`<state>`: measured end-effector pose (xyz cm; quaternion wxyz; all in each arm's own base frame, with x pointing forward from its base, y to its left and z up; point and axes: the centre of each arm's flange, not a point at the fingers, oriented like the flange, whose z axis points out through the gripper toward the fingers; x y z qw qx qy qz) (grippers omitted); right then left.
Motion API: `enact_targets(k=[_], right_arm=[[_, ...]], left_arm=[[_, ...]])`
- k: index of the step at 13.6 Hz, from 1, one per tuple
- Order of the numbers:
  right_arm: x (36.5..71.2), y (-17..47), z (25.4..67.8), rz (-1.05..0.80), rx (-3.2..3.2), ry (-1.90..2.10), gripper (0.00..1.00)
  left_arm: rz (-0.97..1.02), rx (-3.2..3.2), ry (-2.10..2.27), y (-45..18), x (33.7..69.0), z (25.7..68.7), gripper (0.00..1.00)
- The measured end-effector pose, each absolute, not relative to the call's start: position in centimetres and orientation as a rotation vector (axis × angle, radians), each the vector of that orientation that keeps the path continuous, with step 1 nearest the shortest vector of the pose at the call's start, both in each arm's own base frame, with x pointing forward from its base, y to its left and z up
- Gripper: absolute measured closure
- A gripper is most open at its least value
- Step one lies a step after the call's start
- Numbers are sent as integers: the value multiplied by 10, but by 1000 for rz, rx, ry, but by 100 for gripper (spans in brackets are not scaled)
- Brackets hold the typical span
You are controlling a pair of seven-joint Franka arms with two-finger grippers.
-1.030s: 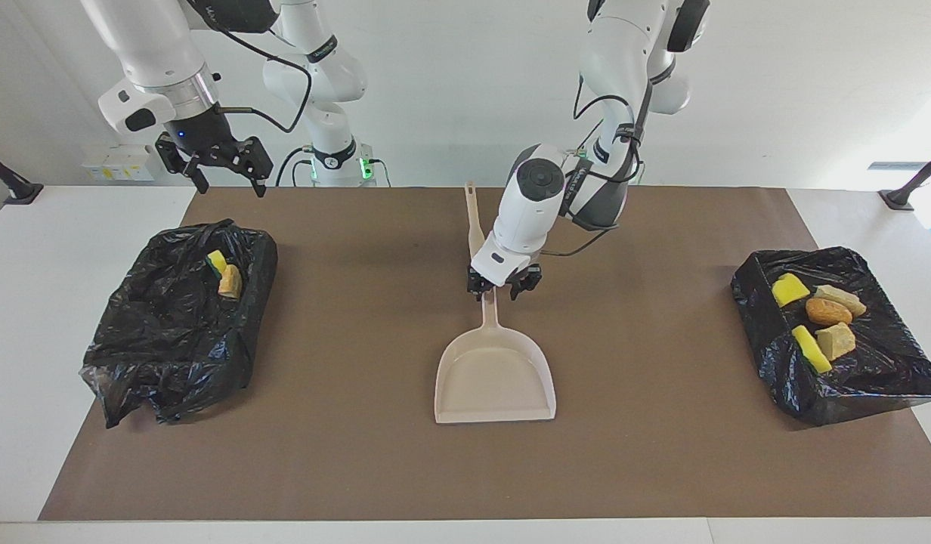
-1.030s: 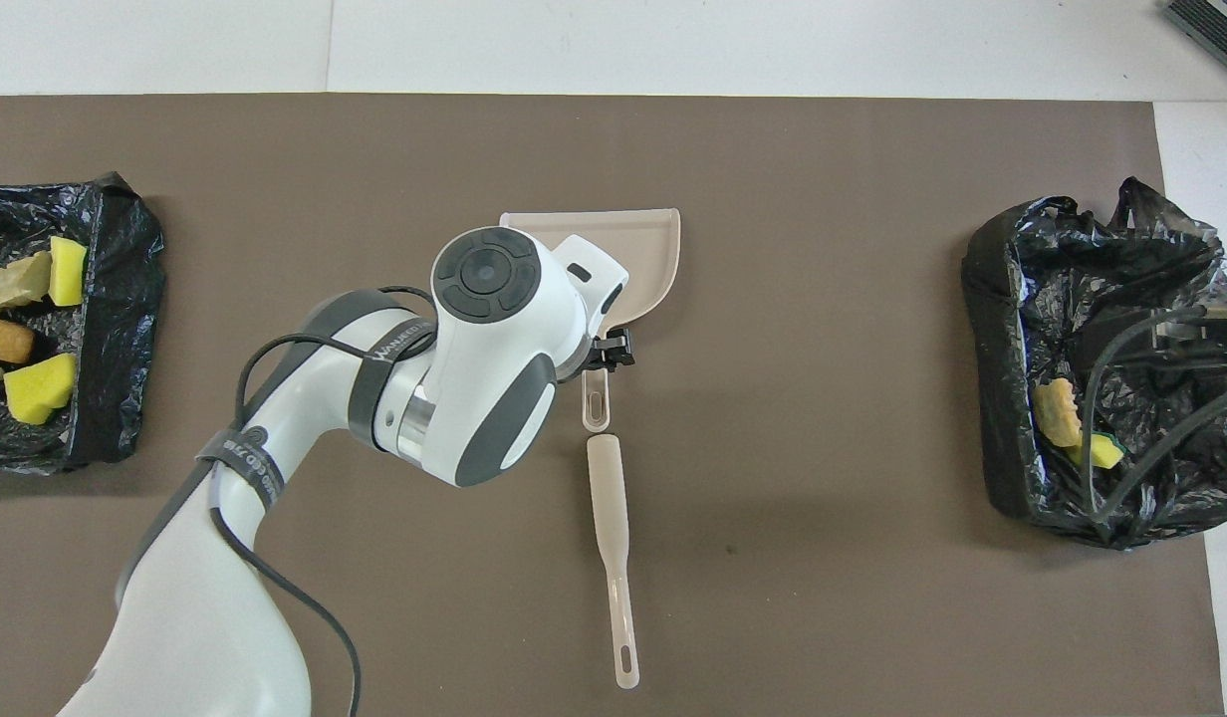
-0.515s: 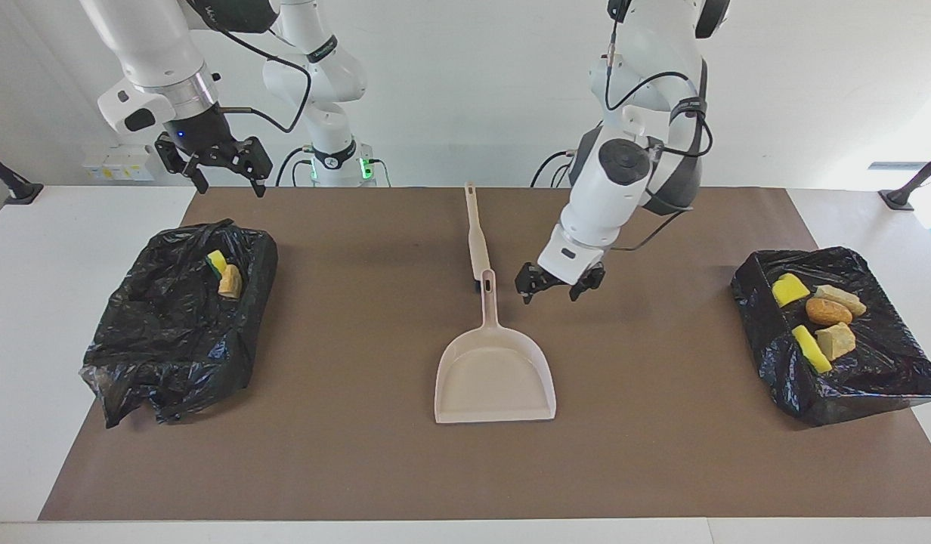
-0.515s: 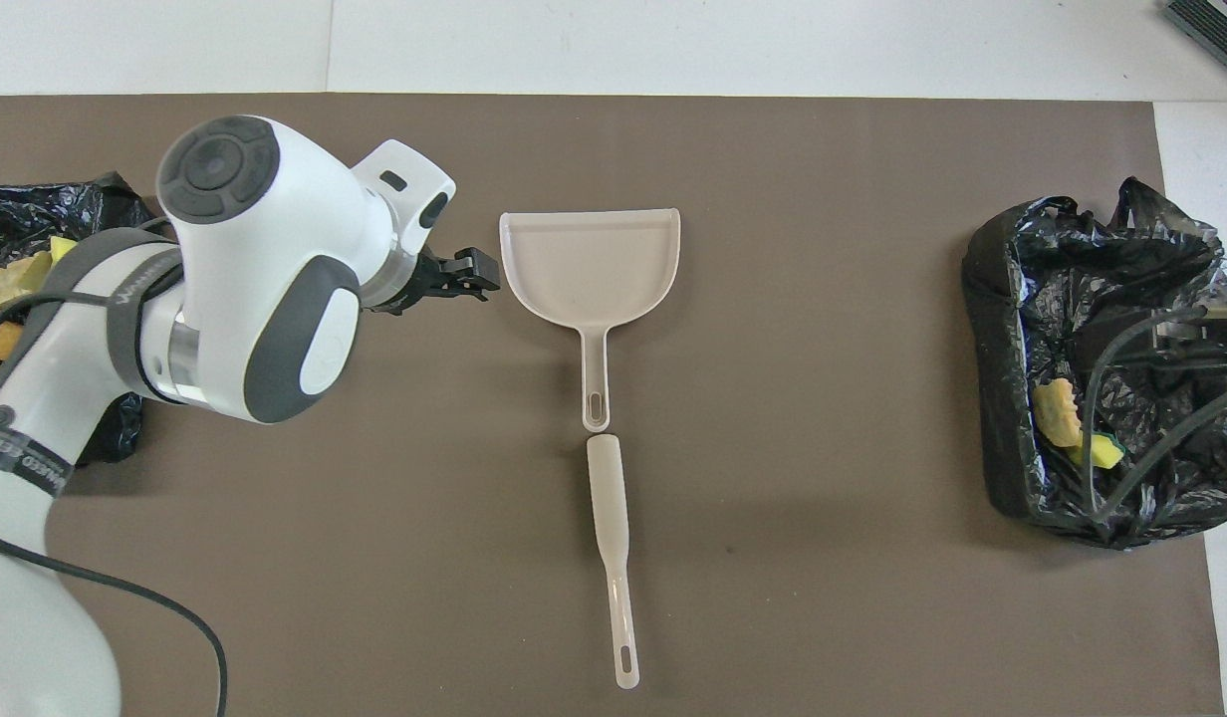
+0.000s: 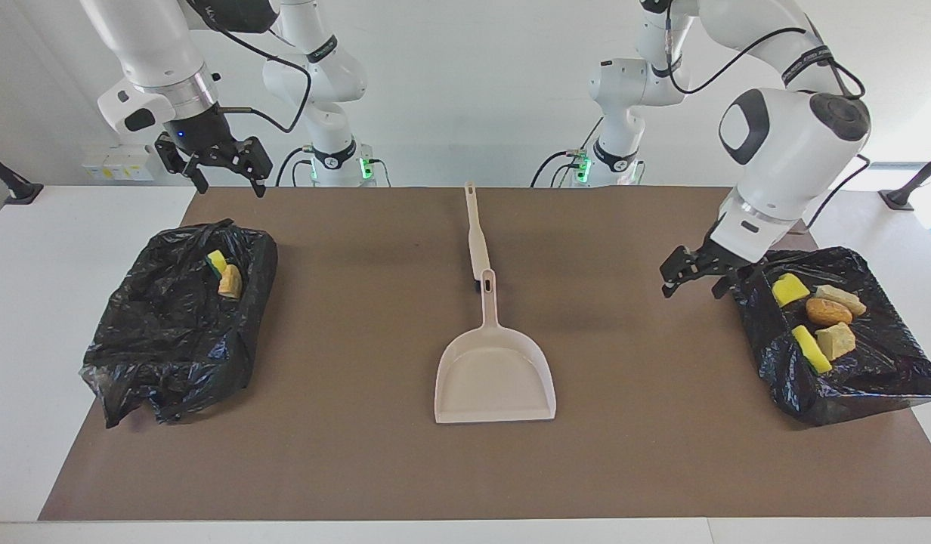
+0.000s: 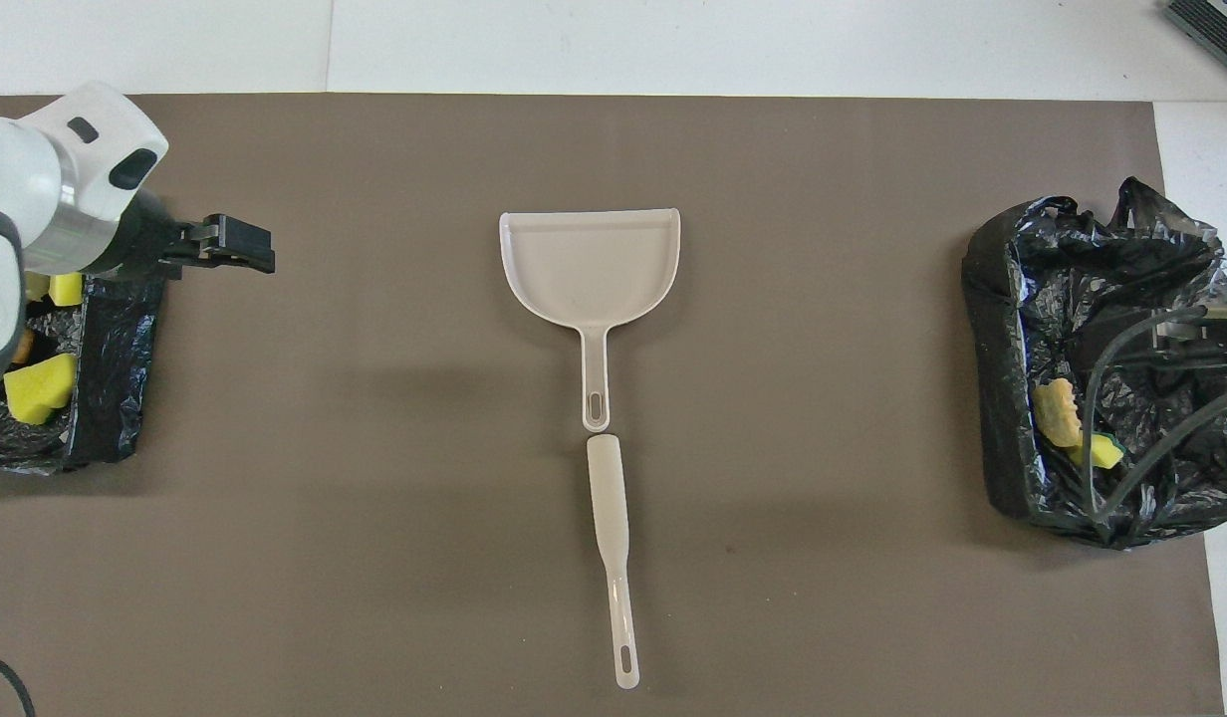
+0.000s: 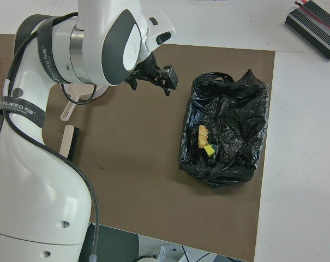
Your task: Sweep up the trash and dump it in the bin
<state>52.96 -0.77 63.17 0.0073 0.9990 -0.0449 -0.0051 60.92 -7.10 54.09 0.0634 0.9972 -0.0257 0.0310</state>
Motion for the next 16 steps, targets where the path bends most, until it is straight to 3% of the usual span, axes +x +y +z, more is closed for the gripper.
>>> enact_targets(k=[6, 16], right_arm=[[530, -8, 632, -16, 3124, -140, 0], [530, -8, 632, -16, 3124, -140, 0]], left_arm=[[48, 3058, -188, -29, 551, 617, 0], [-67, 3080, -212, -29, 533, 628, 0]])
